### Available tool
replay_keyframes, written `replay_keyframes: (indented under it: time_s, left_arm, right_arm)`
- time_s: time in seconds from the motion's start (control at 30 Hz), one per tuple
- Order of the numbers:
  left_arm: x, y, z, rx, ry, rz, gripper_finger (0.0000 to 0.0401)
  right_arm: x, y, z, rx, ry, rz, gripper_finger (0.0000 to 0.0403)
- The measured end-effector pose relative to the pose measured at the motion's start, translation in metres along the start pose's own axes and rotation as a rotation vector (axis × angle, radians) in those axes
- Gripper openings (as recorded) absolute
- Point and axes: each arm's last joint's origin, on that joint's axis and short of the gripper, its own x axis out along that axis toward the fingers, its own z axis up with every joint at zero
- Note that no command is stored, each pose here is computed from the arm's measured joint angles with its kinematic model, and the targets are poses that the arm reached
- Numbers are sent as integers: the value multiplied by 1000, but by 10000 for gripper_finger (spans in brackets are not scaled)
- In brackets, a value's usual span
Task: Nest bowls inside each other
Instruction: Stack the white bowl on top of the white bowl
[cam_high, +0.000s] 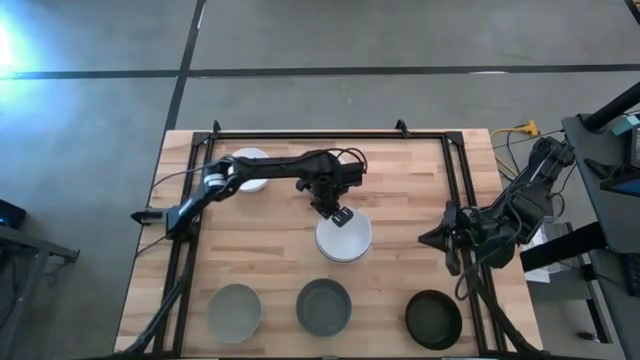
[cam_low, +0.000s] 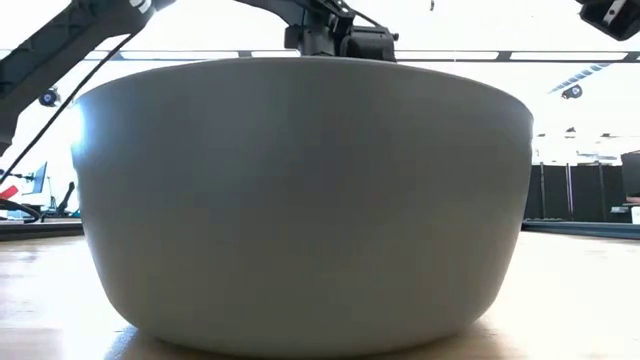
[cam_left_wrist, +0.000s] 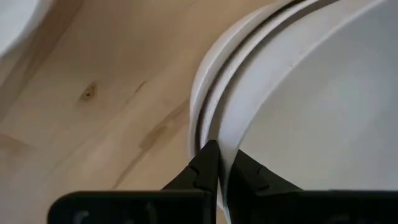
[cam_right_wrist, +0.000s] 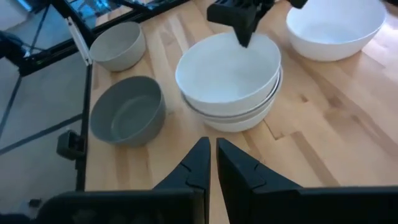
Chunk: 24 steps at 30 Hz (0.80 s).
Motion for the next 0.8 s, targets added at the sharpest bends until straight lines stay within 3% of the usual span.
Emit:
replay_keyframes:
  time_s: [0.17,0.37,0.8]
  left_arm:
    - [7,1,-2,-4,6,67,0]
    - [7,1,-2,44,8,70,7]
    - [-12,-2,-6,65,-27,57,172]
  right_arm:
    - [-1,1,-1,-1,31,26,22]
    - [-1,2,-2,3,33,32,22]
    - [-1,2,-2,31,28,30,22]
